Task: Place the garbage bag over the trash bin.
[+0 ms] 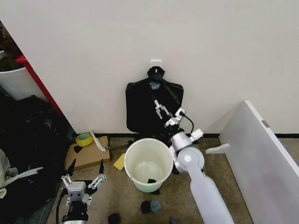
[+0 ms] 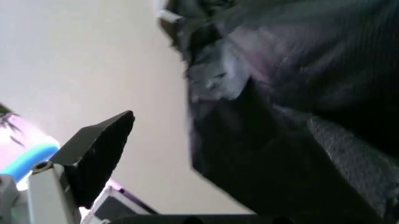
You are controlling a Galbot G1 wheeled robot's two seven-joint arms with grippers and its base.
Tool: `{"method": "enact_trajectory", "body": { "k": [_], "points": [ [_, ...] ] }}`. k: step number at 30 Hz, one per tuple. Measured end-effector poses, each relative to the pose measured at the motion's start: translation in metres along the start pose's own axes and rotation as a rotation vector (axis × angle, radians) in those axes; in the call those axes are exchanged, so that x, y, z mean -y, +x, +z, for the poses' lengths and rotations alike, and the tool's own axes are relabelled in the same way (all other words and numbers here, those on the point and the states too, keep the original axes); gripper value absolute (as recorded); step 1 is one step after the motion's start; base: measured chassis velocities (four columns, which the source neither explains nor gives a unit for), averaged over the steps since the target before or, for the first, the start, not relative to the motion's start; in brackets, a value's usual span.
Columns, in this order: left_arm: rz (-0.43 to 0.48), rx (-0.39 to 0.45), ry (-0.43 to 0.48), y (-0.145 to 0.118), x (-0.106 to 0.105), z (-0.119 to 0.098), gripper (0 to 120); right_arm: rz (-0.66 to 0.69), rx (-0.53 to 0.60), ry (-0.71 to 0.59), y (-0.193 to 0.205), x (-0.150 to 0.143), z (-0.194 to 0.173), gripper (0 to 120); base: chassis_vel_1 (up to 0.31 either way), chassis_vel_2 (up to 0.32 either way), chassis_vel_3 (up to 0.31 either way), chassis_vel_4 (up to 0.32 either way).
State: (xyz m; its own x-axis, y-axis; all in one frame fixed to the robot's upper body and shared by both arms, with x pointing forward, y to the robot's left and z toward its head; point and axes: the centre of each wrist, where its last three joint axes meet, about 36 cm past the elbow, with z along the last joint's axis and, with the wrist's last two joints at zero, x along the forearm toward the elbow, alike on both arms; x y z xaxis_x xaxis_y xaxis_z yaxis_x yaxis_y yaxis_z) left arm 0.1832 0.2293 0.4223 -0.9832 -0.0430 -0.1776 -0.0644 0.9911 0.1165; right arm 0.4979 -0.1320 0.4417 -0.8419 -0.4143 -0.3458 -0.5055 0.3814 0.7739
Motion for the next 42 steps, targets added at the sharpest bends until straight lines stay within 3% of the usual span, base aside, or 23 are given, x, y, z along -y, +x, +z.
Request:
{"method": "enact_trajectory", "body": {
  "k": [6, 20, 30, 39, 42],
  "points": [
    [-0.007, 0.004, 0.010, -0.001, -0.002, -0.002, 97, -0.007, 0.005, 0.022, -0.034, 0.008, -0.013, 100, 0.000, 0.000, 0.000, 0.000],
    [0.000, 0.053, 0.024, -0.011, 0.001, -0.008, 97, -0.040, 0.026, 0.003, -0.050, 0.011, -0.018, 98, 0.000, 0.000, 0.000, 0.000],
    [0.007, 0.052, 0.013, -0.011, 0.003, 0.002, 97, -0.108, -0.009, 0.047, -0.044, 0.012, -0.010, 57, 0.000, 0.000, 0.000, 0.000],
    [0.008, 0.049, 0.008, -0.010, 0.002, 0.004, 97, -0.104, 0.000, 0.059, -0.047, 0.015, -0.013, 30, 0.000, 0.000, 0.000, 0.000],
    [0.011, 0.051, 0.005, -0.011, 0.001, 0.004, 97, -0.105, -0.001, 0.069, -0.049, 0.018, -0.014, 15, 0.000, 0.000, 0.000, 0.000]
  ]
}}
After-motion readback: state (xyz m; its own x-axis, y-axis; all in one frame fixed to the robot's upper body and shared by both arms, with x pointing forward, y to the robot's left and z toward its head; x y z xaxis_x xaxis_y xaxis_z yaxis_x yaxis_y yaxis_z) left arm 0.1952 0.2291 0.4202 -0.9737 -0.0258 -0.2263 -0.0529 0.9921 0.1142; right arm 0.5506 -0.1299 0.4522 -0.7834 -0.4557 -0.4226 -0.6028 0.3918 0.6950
